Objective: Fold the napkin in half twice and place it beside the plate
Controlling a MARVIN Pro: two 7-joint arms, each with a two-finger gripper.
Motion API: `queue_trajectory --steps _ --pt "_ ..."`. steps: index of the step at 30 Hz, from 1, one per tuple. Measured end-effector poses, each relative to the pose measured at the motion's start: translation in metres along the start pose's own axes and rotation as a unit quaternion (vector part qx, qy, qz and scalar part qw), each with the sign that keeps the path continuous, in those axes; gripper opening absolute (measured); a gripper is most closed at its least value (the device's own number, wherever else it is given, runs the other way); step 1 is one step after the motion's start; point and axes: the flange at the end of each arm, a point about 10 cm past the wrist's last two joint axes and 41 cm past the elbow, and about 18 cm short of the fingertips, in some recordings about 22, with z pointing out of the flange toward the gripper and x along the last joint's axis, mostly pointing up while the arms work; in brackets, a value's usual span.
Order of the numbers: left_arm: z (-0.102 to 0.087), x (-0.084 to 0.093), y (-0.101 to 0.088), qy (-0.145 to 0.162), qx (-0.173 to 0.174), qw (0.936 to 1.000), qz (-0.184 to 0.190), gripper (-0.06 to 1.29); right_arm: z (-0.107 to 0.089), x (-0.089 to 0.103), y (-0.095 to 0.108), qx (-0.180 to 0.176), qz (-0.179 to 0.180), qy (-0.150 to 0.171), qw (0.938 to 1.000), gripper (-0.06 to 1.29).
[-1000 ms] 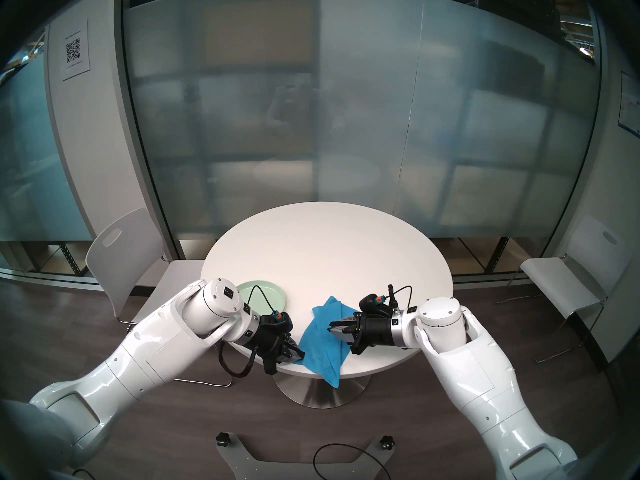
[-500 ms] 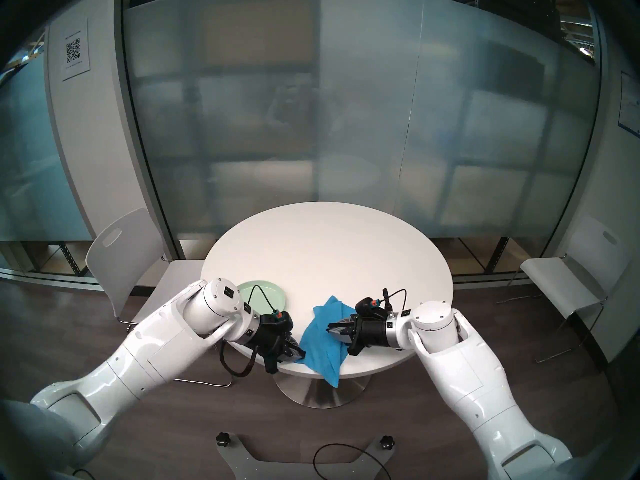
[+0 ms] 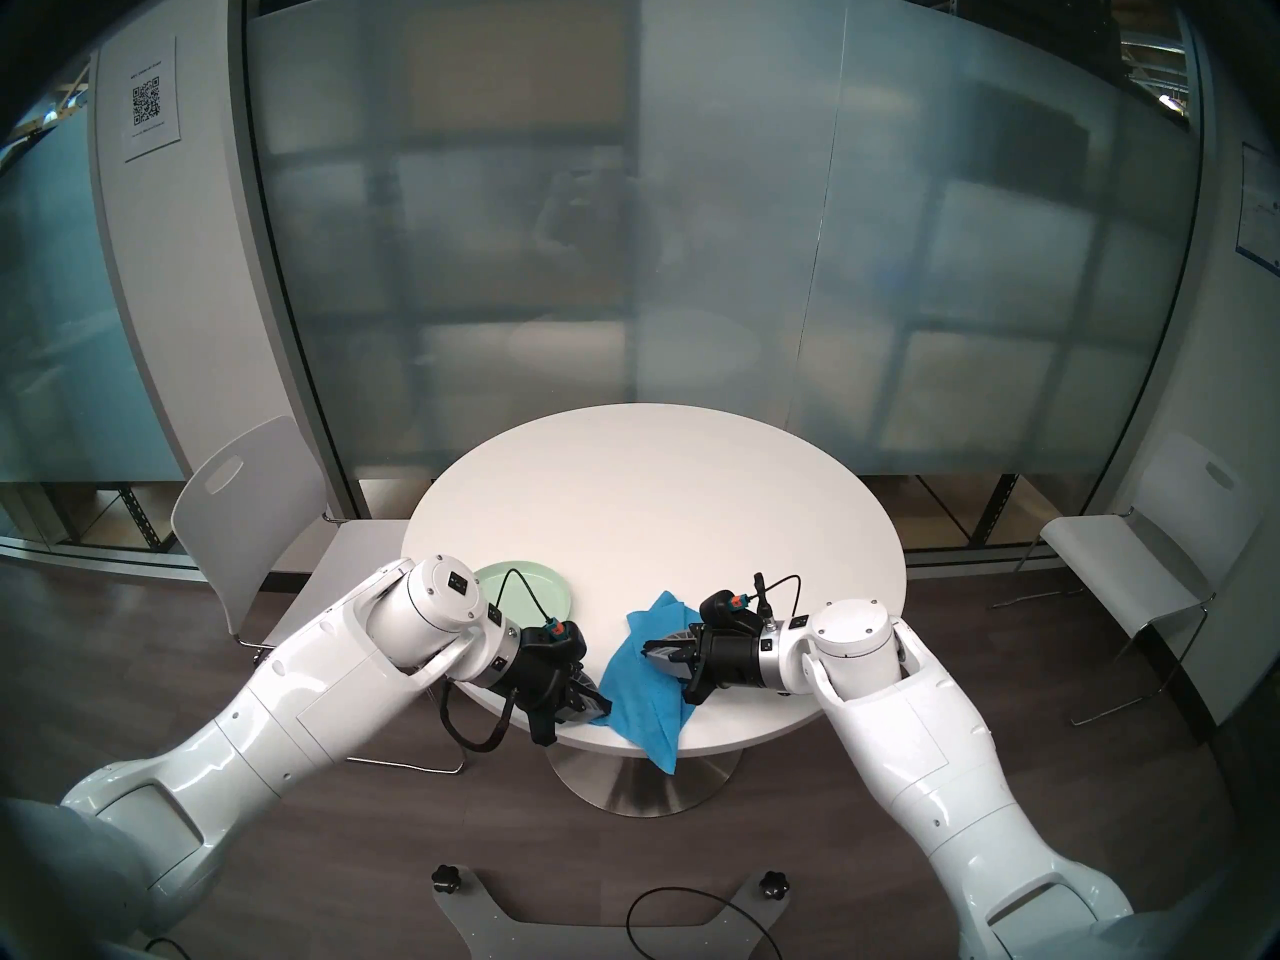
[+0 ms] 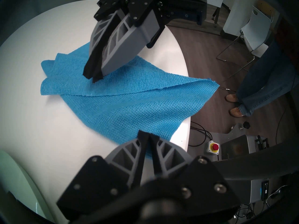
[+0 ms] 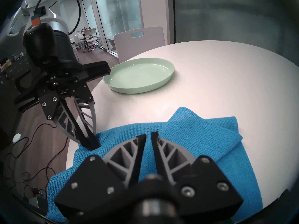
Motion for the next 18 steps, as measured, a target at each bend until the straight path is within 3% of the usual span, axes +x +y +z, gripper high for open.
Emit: queue_trajectory --steps 5,11,18 --pt "0.0 0.0 0.0 -0.001 0.0 1.0 -0.002 0.25 0.006 -0.002 -0.001 0.007 -0.002 -0.005 1.0 0.26" --pt "0.0 0.0 0.0 -0.003 0.0 1.0 -0.005 0.25 0.01 -0.002 -0.001 0.011 -0.007 -0.009 0.9999 0.11" --pt "0.0 0.001 0.0 -0.004 0.001 1.0 -0.006 0.25 0.013 -0.004 -0.001 0.012 -0.01 -0.015 0.9998 0.09"
